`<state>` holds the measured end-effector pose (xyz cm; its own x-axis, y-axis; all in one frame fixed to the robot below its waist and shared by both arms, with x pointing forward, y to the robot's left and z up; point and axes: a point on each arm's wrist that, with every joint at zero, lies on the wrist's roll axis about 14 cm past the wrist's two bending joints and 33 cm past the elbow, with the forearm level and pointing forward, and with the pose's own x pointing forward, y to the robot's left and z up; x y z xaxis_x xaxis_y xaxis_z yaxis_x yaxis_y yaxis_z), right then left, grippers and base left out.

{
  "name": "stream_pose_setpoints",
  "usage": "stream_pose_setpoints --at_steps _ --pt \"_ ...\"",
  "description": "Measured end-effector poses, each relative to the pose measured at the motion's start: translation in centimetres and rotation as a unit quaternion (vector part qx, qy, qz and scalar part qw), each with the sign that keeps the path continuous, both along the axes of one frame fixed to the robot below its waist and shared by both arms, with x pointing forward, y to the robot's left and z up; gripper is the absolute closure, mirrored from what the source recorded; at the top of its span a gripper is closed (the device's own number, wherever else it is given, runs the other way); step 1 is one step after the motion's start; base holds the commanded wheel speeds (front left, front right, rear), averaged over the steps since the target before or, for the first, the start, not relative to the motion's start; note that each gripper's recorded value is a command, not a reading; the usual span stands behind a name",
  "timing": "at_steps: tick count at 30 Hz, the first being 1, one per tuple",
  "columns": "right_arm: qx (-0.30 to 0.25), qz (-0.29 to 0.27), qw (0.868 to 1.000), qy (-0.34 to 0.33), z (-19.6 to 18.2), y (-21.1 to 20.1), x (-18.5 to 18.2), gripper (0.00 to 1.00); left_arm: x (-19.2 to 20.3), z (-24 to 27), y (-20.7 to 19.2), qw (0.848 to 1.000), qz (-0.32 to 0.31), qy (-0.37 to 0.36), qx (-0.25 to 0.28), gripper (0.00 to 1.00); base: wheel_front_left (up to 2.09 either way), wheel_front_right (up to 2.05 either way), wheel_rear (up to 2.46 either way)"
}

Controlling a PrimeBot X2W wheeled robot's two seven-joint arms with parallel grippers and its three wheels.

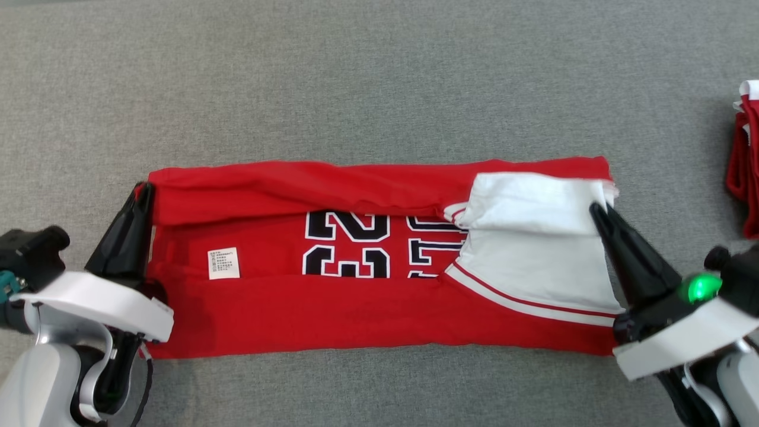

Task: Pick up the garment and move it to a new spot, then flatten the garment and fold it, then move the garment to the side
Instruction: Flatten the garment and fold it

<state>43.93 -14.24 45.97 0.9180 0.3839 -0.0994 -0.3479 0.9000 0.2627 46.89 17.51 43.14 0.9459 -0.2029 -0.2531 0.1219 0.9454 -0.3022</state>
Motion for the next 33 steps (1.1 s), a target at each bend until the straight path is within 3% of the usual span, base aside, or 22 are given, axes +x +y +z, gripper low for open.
stream_pose_setpoints --at_steps 8,9,10,11,12,18,28,33 --pt "0.011 -0.028 0.998 0.048 -1.3 -0.4 -3.3 1.0 -2.4 -2.2 0.4 0.999 0.02 0.043 -0.012 1.0 0.0 0.0 0.0" --pt "0.011 -0.03 0.998 0.055 -1.5 -0.5 -3.5 0.79 -2.6 -2.4 0.3 0.998 0.022 0.049 -0.019 0.97 0.0 0.0 0.0" --pt "0.011 -0.032 0.998 0.057 -1.7 -0.5 -3.6 0.51 -3.0 -2.8 0.3 0.998 0.025 0.055 -0.021 0.6 0.0 0.0 0.0" --pt "0.011 -0.034 0.998 0.059 -1.8 -0.5 -3.6 0.0 -3.2 -3.1 0.3 0.998 0.029 0.059 -0.024 0.04 0.0 0.0 0.0" --pt "0.01 -0.035 0.997 0.063 -2.1 -0.6 -3.8 0.0 -3.3 -3.1 0.4 0.997 0.035 0.058 -0.025 0.0 0.0 0.0 0.0" --pt "-0.008 -0.045 0.998 0.051 -1.8 -1.0 -4.1 0.0 -3.1 -1.4 2.1 0.996 0.084 -0.009 0.006 0.0 0.0 0.0 0.0" --pt "-0.016 -0.127 0.988 -0.084 4.2 -4.5 -1.7 0.0 -1.7 6.7 2.4 0.979 0.122 -0.163 0.013 0.0 0.0 0.0 0.0" --pt "-0.032 -0.151 0.983 -0.103 5.5 -5.5 -1.3 0.0 -1.8 9.6 2.1 0.97 0.116 -0.213 0.03 0.0 0.0 0.0 0.0"
